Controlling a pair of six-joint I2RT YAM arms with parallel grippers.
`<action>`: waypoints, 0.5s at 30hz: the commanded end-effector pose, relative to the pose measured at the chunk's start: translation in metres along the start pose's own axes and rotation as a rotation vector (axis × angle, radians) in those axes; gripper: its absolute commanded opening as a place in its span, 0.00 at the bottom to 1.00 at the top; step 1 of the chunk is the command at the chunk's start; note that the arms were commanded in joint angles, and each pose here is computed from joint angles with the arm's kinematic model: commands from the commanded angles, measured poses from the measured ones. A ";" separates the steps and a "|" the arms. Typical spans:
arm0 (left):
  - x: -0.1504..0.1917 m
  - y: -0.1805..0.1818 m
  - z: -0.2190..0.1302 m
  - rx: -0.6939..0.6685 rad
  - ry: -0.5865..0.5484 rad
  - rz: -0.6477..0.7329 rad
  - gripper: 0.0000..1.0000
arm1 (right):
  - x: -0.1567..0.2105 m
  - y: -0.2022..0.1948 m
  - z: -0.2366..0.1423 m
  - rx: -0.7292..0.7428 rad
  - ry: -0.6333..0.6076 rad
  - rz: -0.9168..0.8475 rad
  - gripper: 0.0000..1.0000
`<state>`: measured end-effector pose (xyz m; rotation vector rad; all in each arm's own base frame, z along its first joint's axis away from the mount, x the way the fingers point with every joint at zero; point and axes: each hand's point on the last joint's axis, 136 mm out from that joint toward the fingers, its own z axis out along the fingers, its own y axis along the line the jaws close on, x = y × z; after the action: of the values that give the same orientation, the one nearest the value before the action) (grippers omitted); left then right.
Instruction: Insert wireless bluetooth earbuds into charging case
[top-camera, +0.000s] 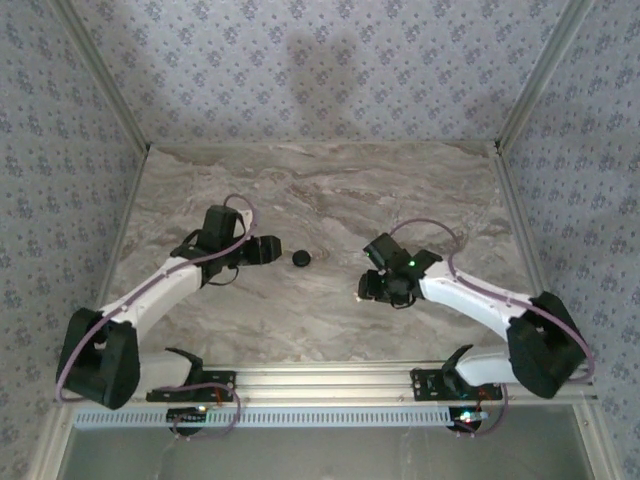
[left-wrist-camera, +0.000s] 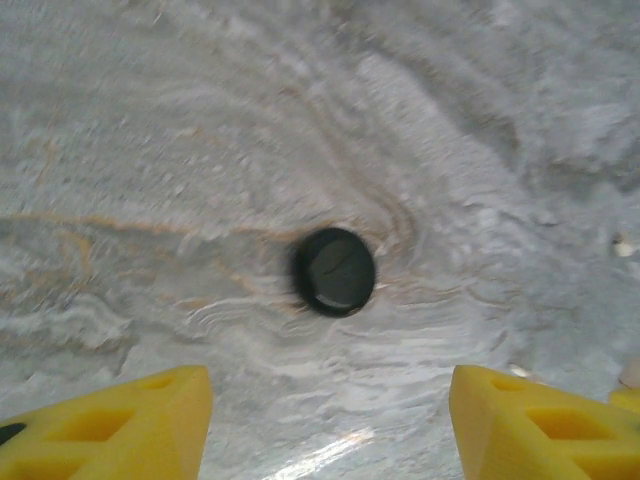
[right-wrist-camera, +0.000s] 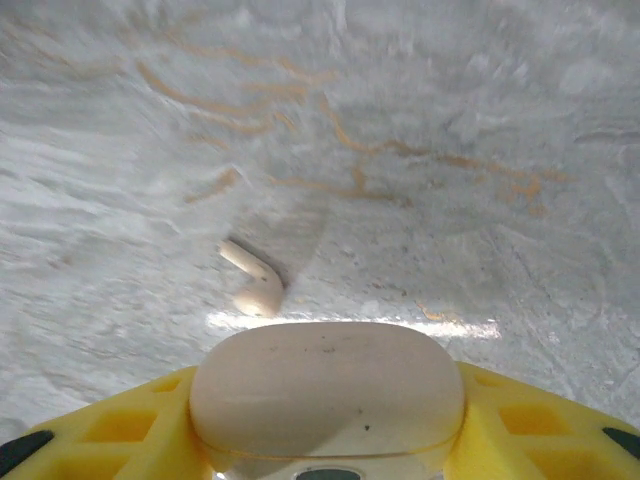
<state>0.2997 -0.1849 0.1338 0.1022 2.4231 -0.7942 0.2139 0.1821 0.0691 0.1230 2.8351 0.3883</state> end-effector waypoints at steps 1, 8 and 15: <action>-0.016 -0.027 -0.015 0.131 -0.109 0.109 0.64 | -0.019 0.005 -0.013 -0.069 -0.135 0.070 0.49; -0.024 -0.062 -0.043 0.267 -0.303 0.353 0.63 | -0.044 0.038 -0.046 -0.301 -0.297 0.077 0.49; -0.009 -0.093 -0.064 0.363 -0.492 0.637 0.59 | -0.066 0.080 -0.071 -0.494 -0.339 0.012 0.49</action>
<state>0.2605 -0.2136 0.1950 0.5571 1.8592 -0.8580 0.2479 0.2128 0.1405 0.1627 2.4411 0.8153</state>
